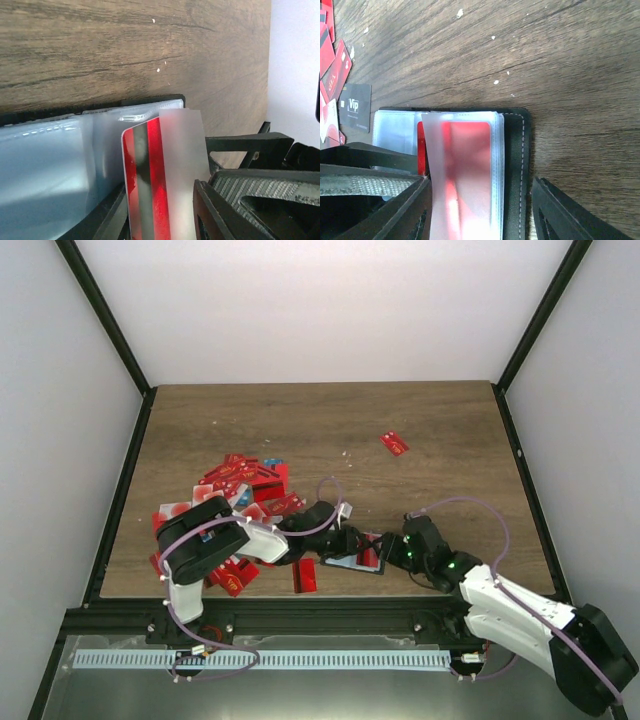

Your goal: Put the credit cards into the card holder

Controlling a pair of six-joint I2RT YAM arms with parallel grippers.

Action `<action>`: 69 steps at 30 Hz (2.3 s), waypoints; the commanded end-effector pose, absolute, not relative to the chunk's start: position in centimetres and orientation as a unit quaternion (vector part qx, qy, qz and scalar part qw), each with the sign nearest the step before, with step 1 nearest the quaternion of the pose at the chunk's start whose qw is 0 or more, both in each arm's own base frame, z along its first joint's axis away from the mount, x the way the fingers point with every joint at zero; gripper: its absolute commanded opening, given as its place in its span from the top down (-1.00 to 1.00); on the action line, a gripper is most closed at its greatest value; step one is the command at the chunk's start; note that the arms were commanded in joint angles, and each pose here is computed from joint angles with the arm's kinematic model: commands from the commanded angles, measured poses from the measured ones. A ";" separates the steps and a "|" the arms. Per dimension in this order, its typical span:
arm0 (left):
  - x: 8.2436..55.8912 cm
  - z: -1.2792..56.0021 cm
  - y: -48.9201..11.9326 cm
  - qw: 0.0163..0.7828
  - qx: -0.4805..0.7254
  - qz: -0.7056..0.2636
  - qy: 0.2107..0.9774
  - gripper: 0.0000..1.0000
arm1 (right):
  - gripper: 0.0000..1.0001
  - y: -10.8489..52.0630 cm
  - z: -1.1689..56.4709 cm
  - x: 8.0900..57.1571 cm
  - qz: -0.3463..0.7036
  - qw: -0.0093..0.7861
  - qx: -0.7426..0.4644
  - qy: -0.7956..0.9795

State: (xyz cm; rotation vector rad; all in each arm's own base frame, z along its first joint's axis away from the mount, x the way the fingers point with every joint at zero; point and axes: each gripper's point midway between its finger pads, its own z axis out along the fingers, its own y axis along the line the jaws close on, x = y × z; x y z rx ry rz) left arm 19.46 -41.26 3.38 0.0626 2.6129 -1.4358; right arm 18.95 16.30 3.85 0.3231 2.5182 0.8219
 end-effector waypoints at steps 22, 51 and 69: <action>20.9 8.9 -33.9 0.220 0.059 -0.317 0.921 -0.68 | -0.12 19.4 10.9 20.4 0.359 0.292 0.006 0.886; 13.1 5.1 -7.5 0.255 -0.317 -0.172 0.897 -0.51 | 0.13 48.0 14.2 12.8 0.548 0.109 -0.359 0.748; 14.5 3.9 -5.9 0.298 -0.347 -0.115 0.882 -0.51 | 0.20 52.2 8.6 14.1 0.528 0.050 -0.372 0.762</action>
